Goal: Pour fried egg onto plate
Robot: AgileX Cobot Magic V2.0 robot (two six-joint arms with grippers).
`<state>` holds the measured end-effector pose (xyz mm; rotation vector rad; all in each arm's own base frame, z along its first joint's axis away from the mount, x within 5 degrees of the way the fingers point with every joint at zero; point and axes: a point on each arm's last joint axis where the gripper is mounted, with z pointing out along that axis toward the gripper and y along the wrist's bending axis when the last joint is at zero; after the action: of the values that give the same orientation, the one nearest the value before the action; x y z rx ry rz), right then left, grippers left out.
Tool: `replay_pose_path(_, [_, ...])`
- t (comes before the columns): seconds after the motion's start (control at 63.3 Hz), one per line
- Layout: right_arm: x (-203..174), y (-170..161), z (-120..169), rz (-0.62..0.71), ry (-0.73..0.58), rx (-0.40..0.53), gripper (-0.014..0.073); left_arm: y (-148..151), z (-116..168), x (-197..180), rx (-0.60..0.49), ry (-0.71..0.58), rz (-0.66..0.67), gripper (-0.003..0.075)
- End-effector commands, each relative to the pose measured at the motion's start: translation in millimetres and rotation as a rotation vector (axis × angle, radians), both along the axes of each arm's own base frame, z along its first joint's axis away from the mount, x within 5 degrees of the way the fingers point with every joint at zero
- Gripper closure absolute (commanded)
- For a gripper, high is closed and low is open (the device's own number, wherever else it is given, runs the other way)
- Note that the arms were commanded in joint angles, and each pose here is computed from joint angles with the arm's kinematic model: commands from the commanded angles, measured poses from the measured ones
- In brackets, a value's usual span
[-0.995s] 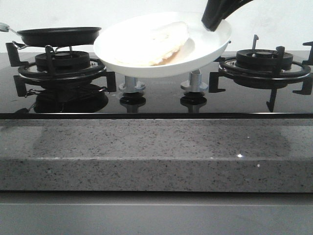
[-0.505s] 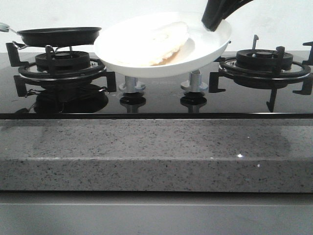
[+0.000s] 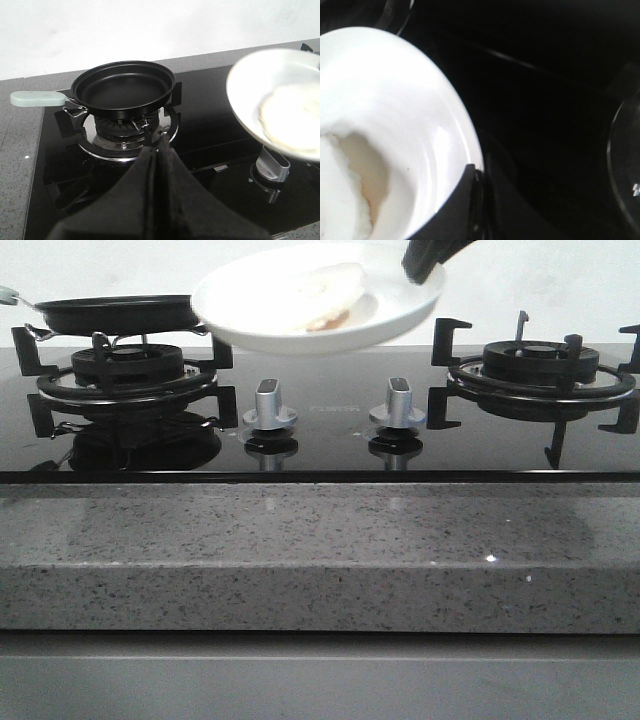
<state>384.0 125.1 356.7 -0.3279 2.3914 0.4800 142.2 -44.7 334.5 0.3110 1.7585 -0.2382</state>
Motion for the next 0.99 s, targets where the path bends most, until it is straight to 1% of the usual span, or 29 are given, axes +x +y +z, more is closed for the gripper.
replay_pose_path(0.0, [16, -7, 33, -0.088, -0.126, 0.110, 0.0653, 2, 16, 1, -0.043, -0.096, 0.028, 0.0739])
replay_pose_path(0.126, [47, -12, 22, -0.138, -0.117, 0.133, 0.0653, 2, 16, 1, -0.043, -0.096, 0.028, 0.0739])
replay_pose_path(0.253, [66, -15, 1, -0.151, -0.071, 0.122, 0.0653, 2, 16, 1, -0.043, -0.096, 0.028, 0.0739])
replay_pose_path(0.395, [74, -15, -21, -0.145, -0.008, 0.076, 0.0653, 2, 16, 1, -0.043, -0.096, 0.028, 0.0739])
replay_pose_path(0.553, [77, -15, -32, -0.138, 0.032, 0.055, 0.0644, 2, 16, 1, -0.043, -0.096, 0.028, 0.0739])
replay_pose_path(0.616, [76, -15, -36, -0.132, 0.055, 0.045, 0.0607, 2, 16, 1, -0.043, -0.096, 0.028, 0.0739])
replay_pose_path(0.711, [75, -15, -38, -0.126, 0.075, 0.036, 0.0509, 2, 16, 1, -0.043, -0.096, 0.028, 0.0739])
replay_pose_path(0.805, [75, -15, -37, -0.126, 0.073, 0.035, 0.0419, 2, 16, 1, -0.043, -0.096, 0.028, 0.0739])
replay_pose_path(0.979, [74, -15, -31, -0.126, 0.055, 0.039, 0.0300, 2, 16, 1, -0.043, -0.096, 0.028, 0.0739])
